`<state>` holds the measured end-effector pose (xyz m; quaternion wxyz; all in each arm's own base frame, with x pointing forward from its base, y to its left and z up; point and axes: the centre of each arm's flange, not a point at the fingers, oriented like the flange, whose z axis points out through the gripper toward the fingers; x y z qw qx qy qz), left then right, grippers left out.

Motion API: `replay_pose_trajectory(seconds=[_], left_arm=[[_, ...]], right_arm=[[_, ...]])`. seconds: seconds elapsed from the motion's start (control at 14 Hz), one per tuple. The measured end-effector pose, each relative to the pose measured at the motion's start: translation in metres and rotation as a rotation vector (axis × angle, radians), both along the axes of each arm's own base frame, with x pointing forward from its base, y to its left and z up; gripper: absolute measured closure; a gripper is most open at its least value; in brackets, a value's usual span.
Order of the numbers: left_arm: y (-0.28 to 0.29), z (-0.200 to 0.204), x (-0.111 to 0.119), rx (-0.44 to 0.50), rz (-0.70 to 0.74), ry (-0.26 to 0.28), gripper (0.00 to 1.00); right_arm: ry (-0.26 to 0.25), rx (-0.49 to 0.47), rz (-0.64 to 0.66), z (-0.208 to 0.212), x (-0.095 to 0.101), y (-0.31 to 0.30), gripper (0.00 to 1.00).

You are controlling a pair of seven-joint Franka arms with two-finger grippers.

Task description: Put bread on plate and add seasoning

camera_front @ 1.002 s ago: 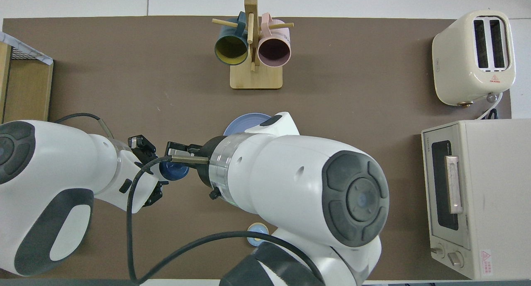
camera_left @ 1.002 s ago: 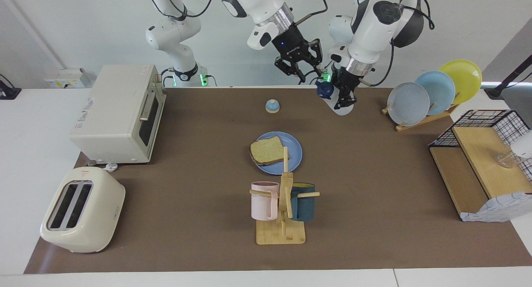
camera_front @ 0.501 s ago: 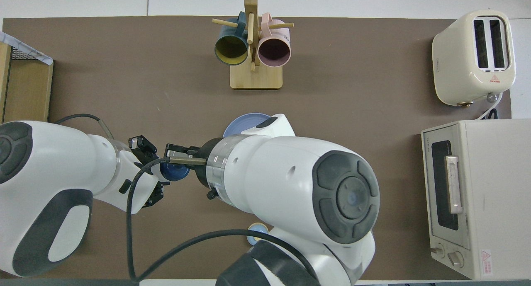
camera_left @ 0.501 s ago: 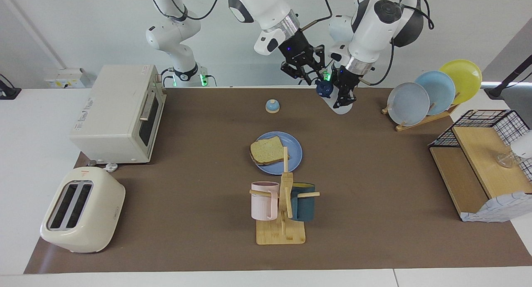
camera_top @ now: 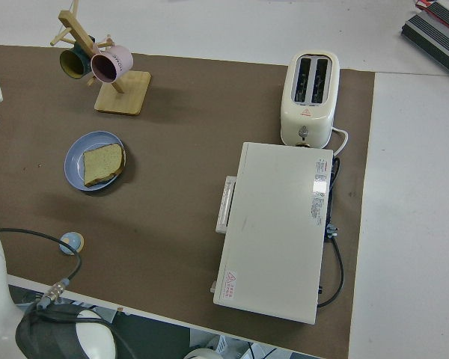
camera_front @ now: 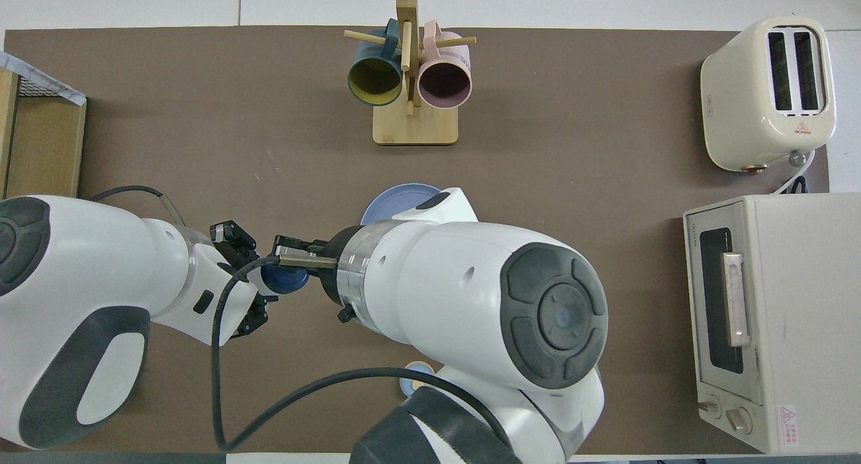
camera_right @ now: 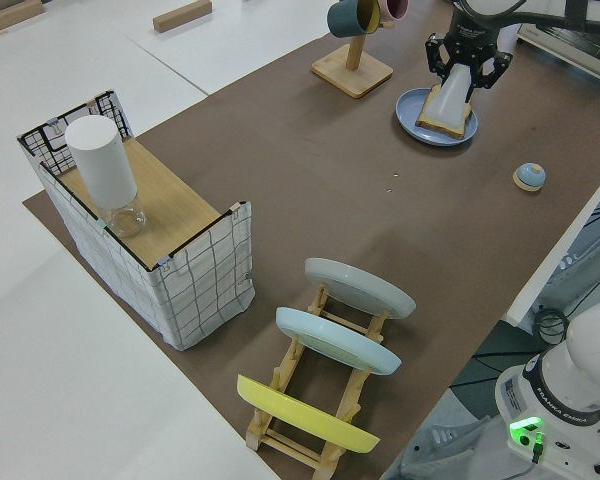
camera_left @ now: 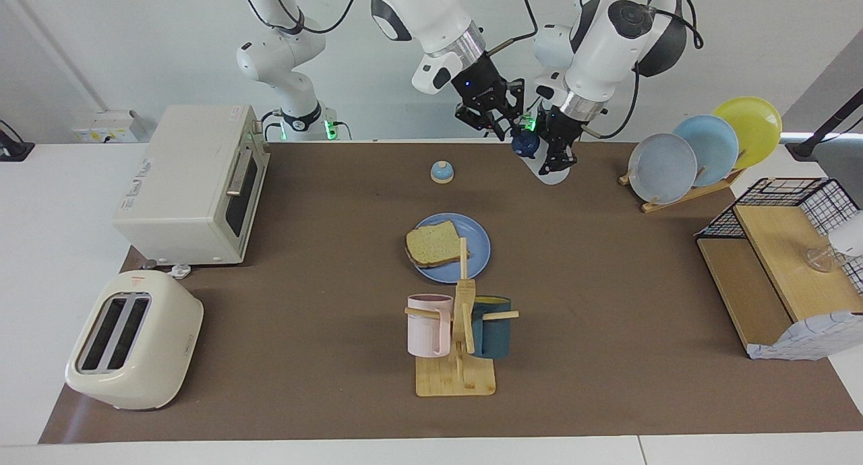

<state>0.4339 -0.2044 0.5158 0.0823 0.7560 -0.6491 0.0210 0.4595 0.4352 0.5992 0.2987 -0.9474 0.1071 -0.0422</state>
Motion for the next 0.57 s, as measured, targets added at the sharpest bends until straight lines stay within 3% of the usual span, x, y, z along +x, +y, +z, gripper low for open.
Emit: replay_pose_trajectory(seconds=[0.57], left_arm=[[-0.0002, 0.0000, -0.0001, -0.002, 0.009, 0.002, 0.56]], right_arm=[[0.001, -0.001, 0.001, -0.0005, -0.0004, 0.0003, 0.70]])
